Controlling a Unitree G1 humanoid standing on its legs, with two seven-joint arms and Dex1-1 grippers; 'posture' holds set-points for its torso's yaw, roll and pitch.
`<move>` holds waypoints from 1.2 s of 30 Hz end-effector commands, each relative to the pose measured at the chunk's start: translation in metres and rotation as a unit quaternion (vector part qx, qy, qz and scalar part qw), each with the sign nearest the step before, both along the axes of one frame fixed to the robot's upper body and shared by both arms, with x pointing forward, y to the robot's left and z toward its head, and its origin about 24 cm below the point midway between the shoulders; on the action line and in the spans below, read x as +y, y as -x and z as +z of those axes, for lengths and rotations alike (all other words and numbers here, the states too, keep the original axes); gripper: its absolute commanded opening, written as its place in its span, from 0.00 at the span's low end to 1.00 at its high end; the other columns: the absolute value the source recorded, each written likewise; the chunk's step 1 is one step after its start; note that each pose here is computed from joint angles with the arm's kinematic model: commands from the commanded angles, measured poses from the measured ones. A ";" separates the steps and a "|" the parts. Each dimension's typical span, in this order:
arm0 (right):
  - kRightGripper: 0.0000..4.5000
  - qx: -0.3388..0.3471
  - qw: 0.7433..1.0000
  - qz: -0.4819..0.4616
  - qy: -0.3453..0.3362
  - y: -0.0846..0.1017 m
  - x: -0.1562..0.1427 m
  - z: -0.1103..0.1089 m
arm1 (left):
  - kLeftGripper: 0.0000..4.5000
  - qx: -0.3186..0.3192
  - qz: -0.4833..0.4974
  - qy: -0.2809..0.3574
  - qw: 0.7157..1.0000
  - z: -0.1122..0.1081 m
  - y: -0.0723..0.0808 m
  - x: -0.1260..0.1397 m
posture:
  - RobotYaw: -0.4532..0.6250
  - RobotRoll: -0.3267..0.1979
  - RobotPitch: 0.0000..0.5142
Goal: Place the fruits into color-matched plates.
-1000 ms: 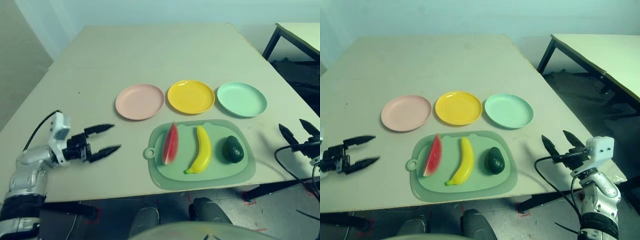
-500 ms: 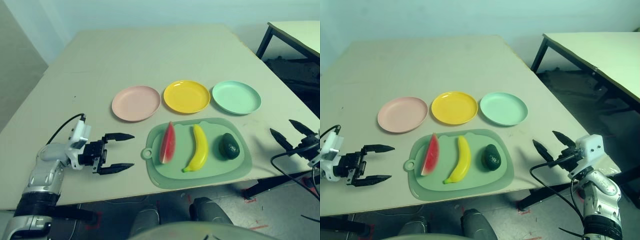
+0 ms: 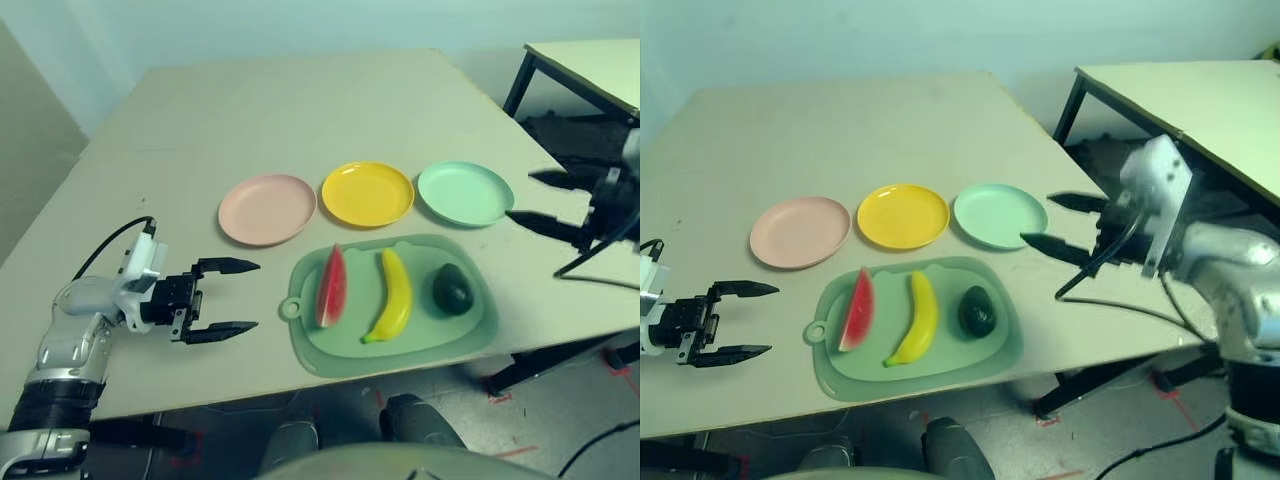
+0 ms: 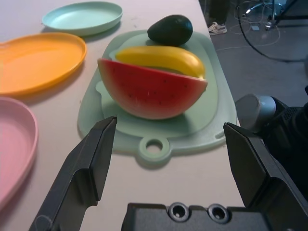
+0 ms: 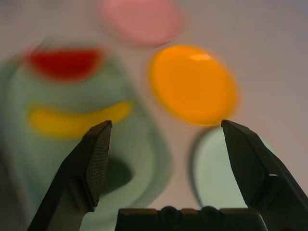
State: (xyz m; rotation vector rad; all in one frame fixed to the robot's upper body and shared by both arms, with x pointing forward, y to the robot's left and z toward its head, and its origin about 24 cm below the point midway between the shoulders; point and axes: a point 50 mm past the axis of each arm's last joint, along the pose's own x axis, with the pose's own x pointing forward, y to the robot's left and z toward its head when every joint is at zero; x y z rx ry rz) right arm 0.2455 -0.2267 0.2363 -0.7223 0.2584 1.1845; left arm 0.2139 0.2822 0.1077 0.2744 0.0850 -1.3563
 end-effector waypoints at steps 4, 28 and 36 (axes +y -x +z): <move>1.00 -0.025 0.952 0.220 0.213 0.000 0.015 -0.014 | 1.00 0.000 -0.002 -0.016 1.000 -0.003 0.000 0.002 | 0.30 0.62 0.04; 1.00 -0.073 0.814 0.460 0.347 -0.033 0.059 -0.056 | 1.00 0.000 0.005 -0.048 0.999 0.004 0.003 0.008 | 0.34 0.62 0.08; 1.00 -0.068 0.815 0.469 0.334 -0.030 0.069 -0.059 | 1.00 -0.010 0.020 -0.056 0.998 0.011 0.000 0.013 | 0.35 0.62 0.07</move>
